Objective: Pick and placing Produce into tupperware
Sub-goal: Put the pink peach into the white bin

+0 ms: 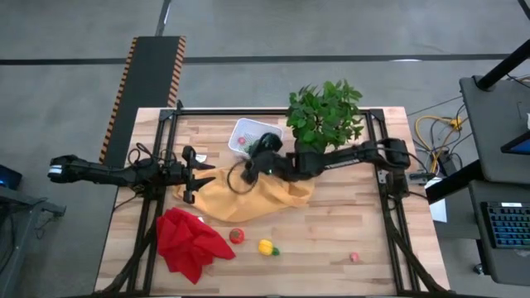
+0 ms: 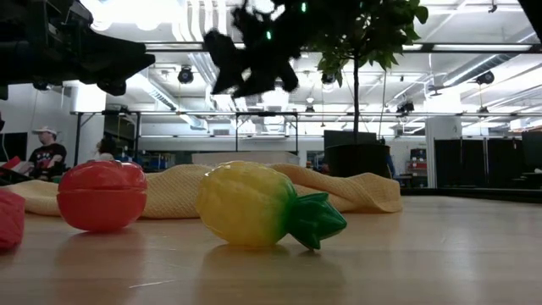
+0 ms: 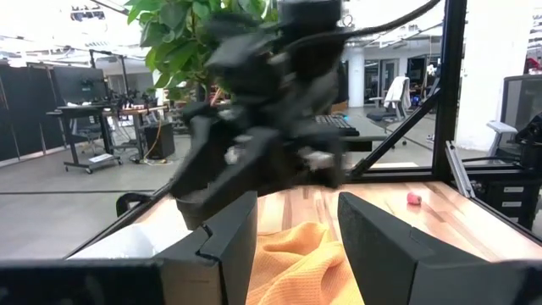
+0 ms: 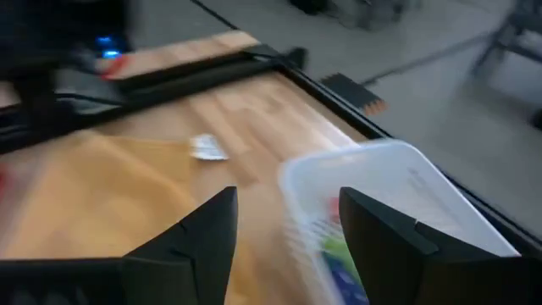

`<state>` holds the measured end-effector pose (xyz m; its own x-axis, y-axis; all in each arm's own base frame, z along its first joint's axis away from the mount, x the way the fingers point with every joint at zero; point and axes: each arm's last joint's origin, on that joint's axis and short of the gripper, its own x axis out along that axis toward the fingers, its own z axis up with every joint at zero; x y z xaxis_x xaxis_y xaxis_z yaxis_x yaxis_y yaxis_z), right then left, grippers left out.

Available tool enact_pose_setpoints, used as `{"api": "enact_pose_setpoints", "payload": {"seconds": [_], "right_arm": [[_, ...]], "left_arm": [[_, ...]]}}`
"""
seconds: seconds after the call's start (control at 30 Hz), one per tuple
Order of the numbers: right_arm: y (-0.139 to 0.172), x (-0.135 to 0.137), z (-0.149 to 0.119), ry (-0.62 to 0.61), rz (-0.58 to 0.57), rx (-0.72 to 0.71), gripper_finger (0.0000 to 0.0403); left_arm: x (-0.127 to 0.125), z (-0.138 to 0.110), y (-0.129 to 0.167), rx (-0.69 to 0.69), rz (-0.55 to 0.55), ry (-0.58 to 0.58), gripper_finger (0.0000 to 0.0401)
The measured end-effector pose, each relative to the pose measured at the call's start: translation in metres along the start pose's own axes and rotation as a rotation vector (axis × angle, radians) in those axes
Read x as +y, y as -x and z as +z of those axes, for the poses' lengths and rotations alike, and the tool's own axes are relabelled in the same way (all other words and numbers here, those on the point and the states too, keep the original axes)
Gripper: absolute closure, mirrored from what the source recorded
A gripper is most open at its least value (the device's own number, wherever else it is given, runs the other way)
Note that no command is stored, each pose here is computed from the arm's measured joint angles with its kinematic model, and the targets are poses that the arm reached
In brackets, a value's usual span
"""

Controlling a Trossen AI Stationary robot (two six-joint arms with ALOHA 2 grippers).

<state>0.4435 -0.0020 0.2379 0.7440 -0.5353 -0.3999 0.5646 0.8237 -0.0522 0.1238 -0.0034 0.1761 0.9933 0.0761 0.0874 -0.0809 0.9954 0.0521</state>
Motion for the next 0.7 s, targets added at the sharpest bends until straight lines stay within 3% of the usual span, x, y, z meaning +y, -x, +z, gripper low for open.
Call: {"api": "enact_pose_setpoints", "payload": {"seconds": [0.23,0.37,0.7], "right_arm": [[0.055,0.056,0.015,0.113,0.160,-0.081,0.0205],[0.095,0.074,0.015,0.158,0.233,-0.058,0.0205],[0.192,0.080,-0.014,0.121,0.280,0.249,0.0216]], "left_arm": [[0.000,0.000,0.000,-0.003,0.000,0.001,0.0249],[0.000,0.000,0.000,-0.001,0.000,0.001,0.0249],[0.000,-0.001,0.000,0.005,-0.001,0.001,0.0249]]}}
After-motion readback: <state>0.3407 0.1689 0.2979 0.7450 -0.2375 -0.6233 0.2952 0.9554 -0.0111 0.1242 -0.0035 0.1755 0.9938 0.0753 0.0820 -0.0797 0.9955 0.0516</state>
